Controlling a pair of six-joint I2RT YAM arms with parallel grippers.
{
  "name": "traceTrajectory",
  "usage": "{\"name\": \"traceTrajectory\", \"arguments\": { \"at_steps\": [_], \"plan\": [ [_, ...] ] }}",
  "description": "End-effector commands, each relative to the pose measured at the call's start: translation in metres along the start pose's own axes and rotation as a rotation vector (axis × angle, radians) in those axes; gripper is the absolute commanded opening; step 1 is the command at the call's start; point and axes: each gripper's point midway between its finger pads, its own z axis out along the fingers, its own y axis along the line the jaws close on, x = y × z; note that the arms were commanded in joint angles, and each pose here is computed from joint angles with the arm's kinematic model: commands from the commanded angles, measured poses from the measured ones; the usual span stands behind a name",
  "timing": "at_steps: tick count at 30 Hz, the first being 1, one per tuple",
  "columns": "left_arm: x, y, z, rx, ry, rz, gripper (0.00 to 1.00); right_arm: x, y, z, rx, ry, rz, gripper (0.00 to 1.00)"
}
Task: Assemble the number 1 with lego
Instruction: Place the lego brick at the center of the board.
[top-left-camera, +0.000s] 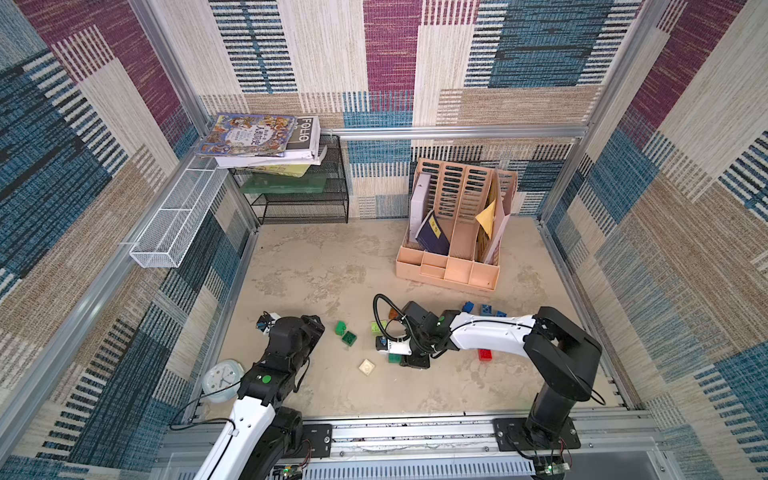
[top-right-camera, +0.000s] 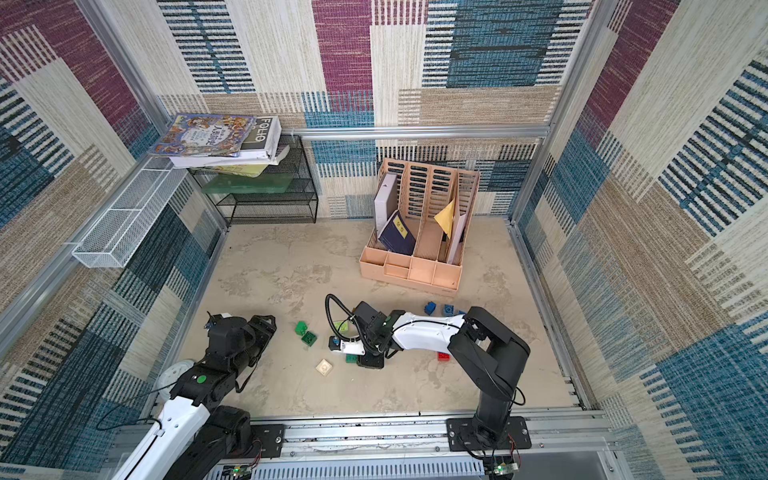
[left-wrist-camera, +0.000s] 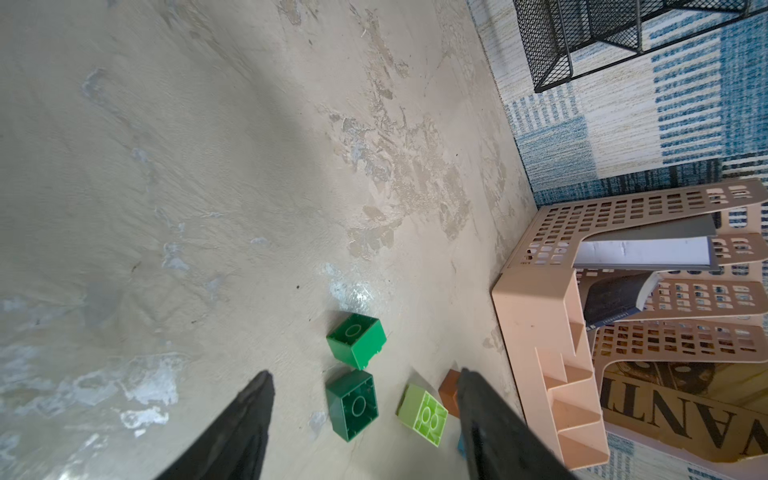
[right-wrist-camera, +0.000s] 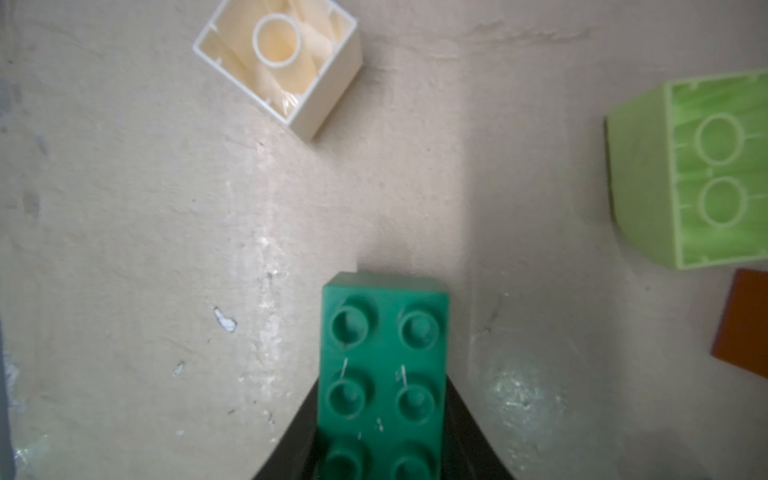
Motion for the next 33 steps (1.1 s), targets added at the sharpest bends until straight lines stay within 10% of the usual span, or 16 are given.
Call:
{"name": "traceTrajectory", "arguments": {
  "at_steps": [1,18,33],
  "plan": [
    [-0.001,0.001,-0.001,-0.01,-0.004,-0.001,0.73,0.001,-0.002,0.0,0.006,0.013,-0.011,0.56],
    [0.004,0.01,0.0,-0.041,0.017,-0.002,0.73,-0.03,0.001,0.007,-0.024,-0.061,-0.016,0.57],
    [0.005,0.013,0.0,-0.049,0.02,0.011,0.72,-0.005,0.011,-0.006,-0.002,-0.028,-0.031,0.28]
  ]
}}
